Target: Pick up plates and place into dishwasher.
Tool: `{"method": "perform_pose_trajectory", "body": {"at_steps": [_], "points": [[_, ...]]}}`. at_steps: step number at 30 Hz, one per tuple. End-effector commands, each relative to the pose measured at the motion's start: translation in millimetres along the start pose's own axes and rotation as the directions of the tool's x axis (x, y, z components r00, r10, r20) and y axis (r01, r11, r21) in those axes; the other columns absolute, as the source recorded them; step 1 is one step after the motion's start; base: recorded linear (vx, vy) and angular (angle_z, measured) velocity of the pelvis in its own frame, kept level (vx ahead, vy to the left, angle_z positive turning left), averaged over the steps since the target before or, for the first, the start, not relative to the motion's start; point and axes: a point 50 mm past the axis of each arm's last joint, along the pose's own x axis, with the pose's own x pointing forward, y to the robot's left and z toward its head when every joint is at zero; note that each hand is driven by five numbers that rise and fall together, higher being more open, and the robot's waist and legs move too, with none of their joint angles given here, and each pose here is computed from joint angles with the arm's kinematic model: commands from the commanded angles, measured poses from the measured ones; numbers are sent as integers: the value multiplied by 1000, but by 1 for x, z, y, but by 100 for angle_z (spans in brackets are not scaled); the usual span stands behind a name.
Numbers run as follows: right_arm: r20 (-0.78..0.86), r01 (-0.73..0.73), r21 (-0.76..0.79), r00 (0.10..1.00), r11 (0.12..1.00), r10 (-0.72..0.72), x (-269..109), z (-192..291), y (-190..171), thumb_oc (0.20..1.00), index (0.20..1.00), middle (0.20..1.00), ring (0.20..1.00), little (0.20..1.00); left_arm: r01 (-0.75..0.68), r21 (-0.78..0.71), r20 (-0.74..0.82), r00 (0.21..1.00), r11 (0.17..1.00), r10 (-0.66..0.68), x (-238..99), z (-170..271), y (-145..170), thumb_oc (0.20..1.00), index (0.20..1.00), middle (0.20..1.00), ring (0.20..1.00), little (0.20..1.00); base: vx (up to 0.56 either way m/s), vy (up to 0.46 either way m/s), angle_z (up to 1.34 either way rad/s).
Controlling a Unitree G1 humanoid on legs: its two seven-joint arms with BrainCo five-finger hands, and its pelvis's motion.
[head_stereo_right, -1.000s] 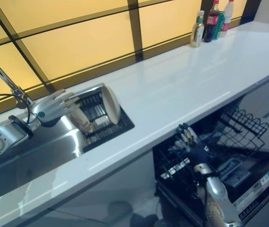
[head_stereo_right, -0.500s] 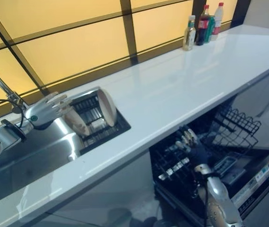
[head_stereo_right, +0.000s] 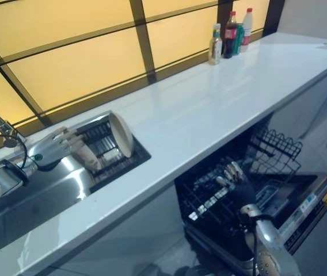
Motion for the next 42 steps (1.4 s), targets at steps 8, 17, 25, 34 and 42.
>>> {"method": "perform_pose_trajectory", "body": {"at_steps": [8,17,25,34,42], "points": [[135,-56,-3,989,998,56,0,31,8,1000,1000,1000,1000,1000,64,67,-142,988,996,-54,-11,-25,-14,1000,1000,1000,1000,1000,29,-16,-1],[106,-43,-19,993,999,45,-2,28,5,1000,1000,1000,1000,1000,125,38,-105,987,991,-121,-15,-4,-32,1000,1000,1000,1000,1000,53,-11,-1],[86,-35,-49,995,998,39,-5,31,-4,1000,1000,1000,1000,1000,168,1,-155,974,986,-166,-22,14,-50,200,200,200,200,200,43,20,-7],[66,-44,-77,997,996,49,-11,34,-13,1000,1000,1000,1000,1000,137,-8,-158,978,991,-137,-21,27,-51,200,200,200,200,200,46,34,-6],[58,-50,-83,997,995,55,-15,34,-16,1000,1000,1000,1000,1000,128,-1,-175,976,992,-126,-27,32,-55,200,200,200,200,200,19,20,0]]}}
